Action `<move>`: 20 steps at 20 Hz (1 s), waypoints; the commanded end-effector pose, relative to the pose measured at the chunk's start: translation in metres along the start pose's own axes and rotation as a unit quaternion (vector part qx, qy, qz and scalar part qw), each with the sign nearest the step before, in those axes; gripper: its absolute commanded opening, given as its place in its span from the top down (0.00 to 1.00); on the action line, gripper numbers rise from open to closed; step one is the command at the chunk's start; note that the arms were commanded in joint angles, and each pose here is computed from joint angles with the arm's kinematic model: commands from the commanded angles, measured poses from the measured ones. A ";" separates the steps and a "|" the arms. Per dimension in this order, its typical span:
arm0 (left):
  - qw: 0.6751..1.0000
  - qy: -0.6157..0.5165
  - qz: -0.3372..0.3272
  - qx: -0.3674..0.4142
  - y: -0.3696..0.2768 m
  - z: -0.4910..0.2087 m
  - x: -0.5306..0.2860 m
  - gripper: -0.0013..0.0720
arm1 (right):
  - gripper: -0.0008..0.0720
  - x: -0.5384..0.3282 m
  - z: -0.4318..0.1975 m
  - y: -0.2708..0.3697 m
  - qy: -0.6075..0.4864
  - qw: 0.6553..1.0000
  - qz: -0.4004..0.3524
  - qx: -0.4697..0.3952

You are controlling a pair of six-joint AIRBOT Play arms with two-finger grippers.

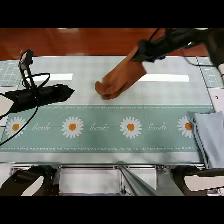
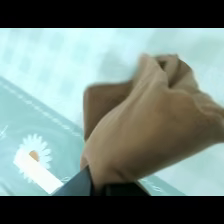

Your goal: Fold the shirts.

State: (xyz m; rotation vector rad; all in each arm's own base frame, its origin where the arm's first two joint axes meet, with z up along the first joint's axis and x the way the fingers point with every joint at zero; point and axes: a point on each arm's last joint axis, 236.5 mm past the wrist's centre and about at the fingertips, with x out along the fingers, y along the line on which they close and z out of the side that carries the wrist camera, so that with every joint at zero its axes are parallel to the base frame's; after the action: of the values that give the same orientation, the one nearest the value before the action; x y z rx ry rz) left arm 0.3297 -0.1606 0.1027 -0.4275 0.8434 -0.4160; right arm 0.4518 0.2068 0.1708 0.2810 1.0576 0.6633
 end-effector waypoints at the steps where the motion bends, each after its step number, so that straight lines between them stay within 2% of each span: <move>1: 1.000 0.001 0.000 0.000 0.000 0.000 0.000 0.96 | 0.96 -0.073 0.013 -0.030 -0.041 0.997 -0.063 0.018; 6: 1.000 0.000 0.000 0.000 0.000 0.000 0.000 0.96 | 0.96 -0.179 0.013 -0.098 -0.131 0.977 -0.128 0.110; 11: 1.000 0.000 0.000 0.001 0.000 0.000 0.000 0.96 | 0.96 -0.271 -0.032 -0.163 -0.175 0.939 -0.182 0.233; 14: 1.000 0.000 0.000 0.001 0.000 0.000 0.000 0.96 | 0.96 -0.314 -0.082 -0.194 -0.170 0.906 -0.222 0.318; 17: 1.000 0.000 0.000 0.000 0.000 0.000 0.000 0.96 | 0.96 -0.348 -0.151 -0.228 -0.127 0.850 -0.310 0.406; 20: 1.000 0.000 0.000 0.000 0.000 0.000 0.000 0.96 | 0.96 -0.363 -0.202 -0.239 -0.109 0.805 -0.354 0.463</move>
State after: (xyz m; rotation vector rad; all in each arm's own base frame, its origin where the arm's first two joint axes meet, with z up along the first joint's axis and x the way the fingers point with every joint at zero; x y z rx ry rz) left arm 0.3297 -0.1606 0.1027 -0.4278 0.8438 -0.4162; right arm 0.3067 -0.1992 0.2318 0.6808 0.9841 -0.4038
